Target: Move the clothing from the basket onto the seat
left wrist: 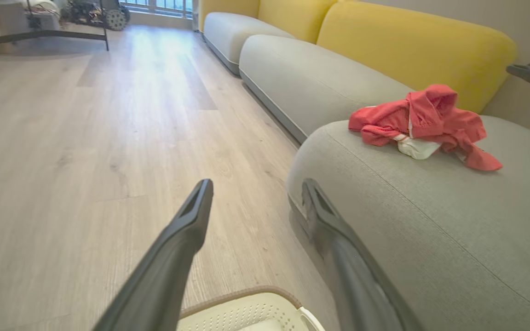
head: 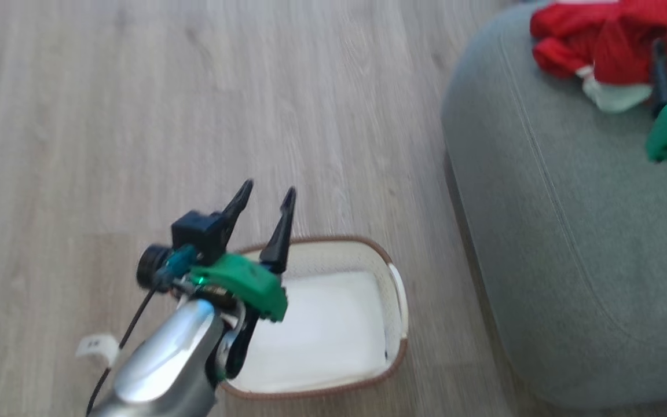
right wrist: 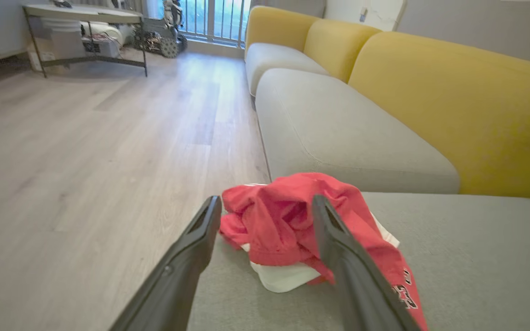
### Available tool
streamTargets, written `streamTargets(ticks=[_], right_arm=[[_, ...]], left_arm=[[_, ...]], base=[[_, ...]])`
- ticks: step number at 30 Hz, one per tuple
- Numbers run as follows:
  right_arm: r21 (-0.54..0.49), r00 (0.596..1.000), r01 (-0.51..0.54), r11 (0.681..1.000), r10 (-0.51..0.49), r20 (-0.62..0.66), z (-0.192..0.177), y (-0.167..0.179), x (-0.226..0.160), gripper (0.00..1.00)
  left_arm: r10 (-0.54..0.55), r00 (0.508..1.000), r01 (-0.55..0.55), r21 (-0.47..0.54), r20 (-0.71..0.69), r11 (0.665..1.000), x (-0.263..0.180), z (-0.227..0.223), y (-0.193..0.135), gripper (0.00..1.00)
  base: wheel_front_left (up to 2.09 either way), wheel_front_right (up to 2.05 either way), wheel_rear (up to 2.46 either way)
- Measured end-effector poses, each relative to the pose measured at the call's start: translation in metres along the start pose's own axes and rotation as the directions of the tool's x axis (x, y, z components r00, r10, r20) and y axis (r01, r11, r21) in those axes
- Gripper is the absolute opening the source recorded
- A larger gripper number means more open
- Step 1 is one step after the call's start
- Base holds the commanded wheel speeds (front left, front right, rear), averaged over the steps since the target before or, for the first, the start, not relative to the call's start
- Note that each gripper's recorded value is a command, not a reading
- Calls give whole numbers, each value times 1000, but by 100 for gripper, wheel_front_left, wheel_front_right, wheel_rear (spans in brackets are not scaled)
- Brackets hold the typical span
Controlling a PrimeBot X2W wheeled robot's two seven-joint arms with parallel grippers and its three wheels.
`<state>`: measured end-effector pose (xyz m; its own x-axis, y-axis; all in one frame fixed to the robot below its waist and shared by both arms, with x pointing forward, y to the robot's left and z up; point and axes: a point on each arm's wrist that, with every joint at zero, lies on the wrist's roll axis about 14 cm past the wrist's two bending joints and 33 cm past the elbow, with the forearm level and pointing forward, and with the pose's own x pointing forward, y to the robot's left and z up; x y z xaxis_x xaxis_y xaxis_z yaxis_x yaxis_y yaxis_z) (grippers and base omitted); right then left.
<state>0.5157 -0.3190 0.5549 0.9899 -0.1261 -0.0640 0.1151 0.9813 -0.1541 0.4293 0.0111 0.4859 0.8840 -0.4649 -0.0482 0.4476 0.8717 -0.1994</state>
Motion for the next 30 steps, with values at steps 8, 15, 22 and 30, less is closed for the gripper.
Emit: streamTargets(ticks=[8, 15, 22, 30], right_arm=[[78, 989, -116, 990, 108, 106, 16, 50, -26, 100], [104, 968, -191, 976, 169, 187, 14, 90, -58, 100], [143, 952, -247, 958, 213, 218, 0, 136, -99, 100], [183, 950, -267, 946, 227, 213, -16, 151, -132, 100]], left_arm=[[203, 978, -204, 7, 42, 979, -52, 13, 42, 100], [343, 936, -345, 9, 83, 939, -96, 20, 68, 100], [433, 897, -435, 7, 88, 900, -129, 15, 85, 100], [482, 870, -485, 9, 102, 875, -153, 13, 92, 100]], base=[[0, 0, 0], [0, 0, 0], [0, 0, 0], [0, 0, 0]])
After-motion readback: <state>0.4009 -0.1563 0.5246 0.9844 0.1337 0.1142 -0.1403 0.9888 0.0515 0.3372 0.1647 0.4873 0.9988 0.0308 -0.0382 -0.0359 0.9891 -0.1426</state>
